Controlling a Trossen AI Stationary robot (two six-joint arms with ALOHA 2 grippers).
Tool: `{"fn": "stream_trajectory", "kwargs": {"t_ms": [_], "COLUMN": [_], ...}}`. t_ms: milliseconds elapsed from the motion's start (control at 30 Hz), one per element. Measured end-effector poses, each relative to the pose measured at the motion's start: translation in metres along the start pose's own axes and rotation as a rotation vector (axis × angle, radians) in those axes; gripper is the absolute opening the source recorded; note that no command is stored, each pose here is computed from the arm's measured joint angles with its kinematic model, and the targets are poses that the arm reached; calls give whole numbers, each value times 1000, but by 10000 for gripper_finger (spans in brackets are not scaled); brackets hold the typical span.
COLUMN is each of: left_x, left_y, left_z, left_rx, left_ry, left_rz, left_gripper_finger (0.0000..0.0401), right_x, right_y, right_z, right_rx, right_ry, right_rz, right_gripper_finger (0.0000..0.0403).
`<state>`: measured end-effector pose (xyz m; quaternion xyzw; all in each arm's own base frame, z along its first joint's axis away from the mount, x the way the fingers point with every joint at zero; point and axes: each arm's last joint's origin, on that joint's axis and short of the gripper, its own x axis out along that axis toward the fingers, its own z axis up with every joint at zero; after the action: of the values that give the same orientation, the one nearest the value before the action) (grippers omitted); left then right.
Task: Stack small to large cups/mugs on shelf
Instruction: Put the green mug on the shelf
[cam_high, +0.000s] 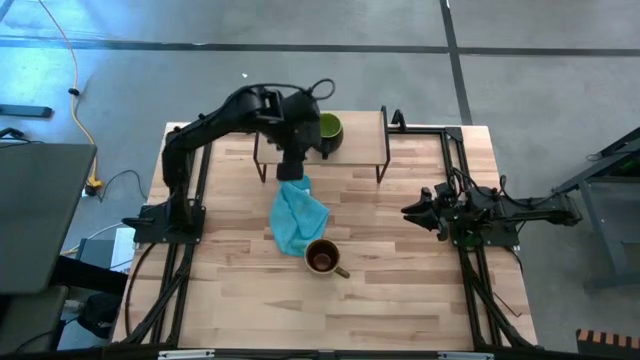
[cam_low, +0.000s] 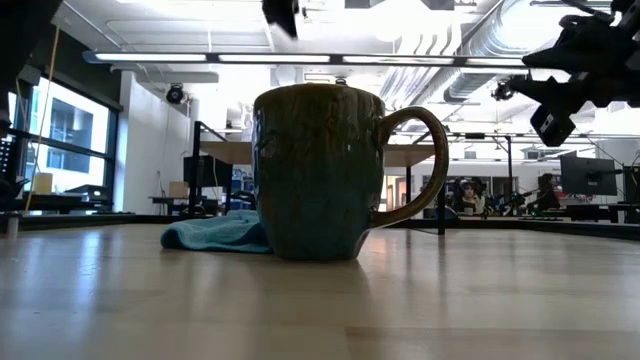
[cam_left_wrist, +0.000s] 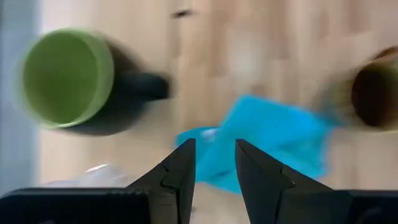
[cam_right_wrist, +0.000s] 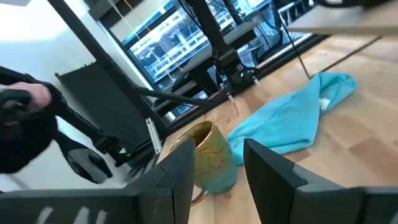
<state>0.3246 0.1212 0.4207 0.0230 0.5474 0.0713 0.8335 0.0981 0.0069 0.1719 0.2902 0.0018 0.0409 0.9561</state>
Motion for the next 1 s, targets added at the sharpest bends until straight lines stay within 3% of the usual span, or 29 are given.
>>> {"fn": "stream_trajectory", "kwargs": {"t_ms": [133, 300, 533, 767, 1000], "left_x": [-20, -42, -85, -144, -181], "left_y": [-37, -78, -120, -153, -183], "left_z": [1, -1, -19, -56, -92], "left_rx": [31, 47, -13, -132, -190], "left_ry": [-64, -115, -231, -475, -682], "left_rz": [-79, -77, 52, 158, 287], "left_gripper_finger": [102, 102, 102, 102, 102], "right_x": [0, 1, 1, 1, 1], "right_y": [1, 2, 1, 1, 1], "right_z": [2, 4, 4, 4, 4], "right_rx": [-72, -146, -171, -149, -115], "right_ry": [-23, -47, -53, -49, -51], "right_rz": [1, -2, -12, -13, -11], "right_gripper_finger": [128, 128, 128, 128, 128]}}
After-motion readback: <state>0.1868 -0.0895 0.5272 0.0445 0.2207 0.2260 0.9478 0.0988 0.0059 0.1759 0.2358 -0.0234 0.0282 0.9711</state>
